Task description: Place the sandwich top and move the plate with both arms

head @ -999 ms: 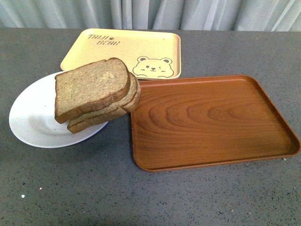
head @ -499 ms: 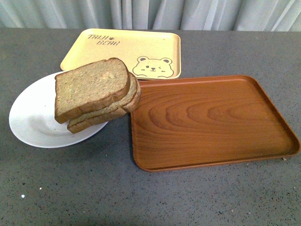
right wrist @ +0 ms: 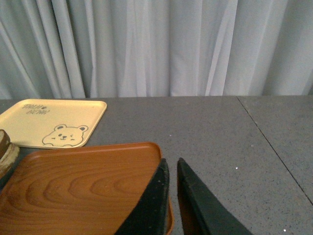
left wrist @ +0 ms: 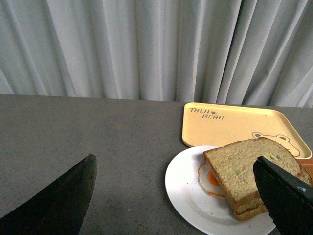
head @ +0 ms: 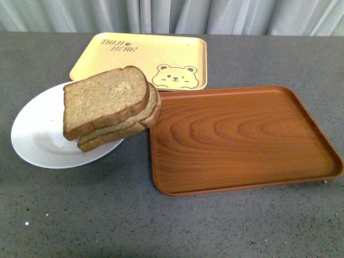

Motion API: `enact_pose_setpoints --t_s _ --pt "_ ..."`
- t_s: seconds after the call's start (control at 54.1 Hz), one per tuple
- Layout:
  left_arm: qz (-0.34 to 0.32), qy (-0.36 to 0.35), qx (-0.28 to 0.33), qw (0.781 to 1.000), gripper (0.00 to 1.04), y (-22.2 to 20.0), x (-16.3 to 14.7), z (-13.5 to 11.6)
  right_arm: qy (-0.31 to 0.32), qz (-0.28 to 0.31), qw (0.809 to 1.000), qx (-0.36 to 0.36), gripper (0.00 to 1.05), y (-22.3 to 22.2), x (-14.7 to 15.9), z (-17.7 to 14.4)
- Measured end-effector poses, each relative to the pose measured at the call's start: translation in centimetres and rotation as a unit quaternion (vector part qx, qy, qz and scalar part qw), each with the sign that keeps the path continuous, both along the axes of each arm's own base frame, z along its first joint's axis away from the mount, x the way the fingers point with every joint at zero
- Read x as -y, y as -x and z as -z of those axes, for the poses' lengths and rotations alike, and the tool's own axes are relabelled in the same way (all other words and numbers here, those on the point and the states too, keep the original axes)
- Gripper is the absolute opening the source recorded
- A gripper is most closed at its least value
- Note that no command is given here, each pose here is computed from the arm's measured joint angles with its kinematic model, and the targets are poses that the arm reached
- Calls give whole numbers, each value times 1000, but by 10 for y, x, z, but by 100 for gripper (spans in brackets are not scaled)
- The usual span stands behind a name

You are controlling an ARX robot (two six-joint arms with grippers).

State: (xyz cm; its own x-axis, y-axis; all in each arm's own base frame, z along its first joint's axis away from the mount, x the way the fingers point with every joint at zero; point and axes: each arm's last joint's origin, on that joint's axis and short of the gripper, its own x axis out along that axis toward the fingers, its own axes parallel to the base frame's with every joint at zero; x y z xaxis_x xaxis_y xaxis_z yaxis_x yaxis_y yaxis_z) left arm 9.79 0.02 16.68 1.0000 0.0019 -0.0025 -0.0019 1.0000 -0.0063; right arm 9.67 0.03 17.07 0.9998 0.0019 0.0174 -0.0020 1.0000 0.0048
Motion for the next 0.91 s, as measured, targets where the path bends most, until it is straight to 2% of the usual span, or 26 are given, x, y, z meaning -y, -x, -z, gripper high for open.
enact_pose_setpoints --t_s 0.111,0.148,0.185,0.259,0.333,0.407,0.573,0.906 --pt "0 0 0 1000 96 0 0 0 0 0 1000 0 36 0 0 0" --pt "52 28 -28 998 96 -1 0 0 0 0 1000 0 45 0 0 0" --pt "124 95 -68 985 96 -5 0 -2 0 0 1000 0 54 0 0 0" --pt "206 197 -110 952 96 -21 1 -10 0 -1 1000 0 66 0 0 0" --pt "218 252 -125 935 96 -39 0 -16 0 -1 1000 0 79 0 0 0" --pt "198 299 -135 924 96 -67 -6 -15 0 -1 1000 0 97 0 0 0" --pt "152 348 -162 911 96 -116 -21 9 0 -1 1000 1 96 0 0 0" --pt "72 404 -193 891 96 -155 -55 55 0 -1 1000 1 96 0 0 0"
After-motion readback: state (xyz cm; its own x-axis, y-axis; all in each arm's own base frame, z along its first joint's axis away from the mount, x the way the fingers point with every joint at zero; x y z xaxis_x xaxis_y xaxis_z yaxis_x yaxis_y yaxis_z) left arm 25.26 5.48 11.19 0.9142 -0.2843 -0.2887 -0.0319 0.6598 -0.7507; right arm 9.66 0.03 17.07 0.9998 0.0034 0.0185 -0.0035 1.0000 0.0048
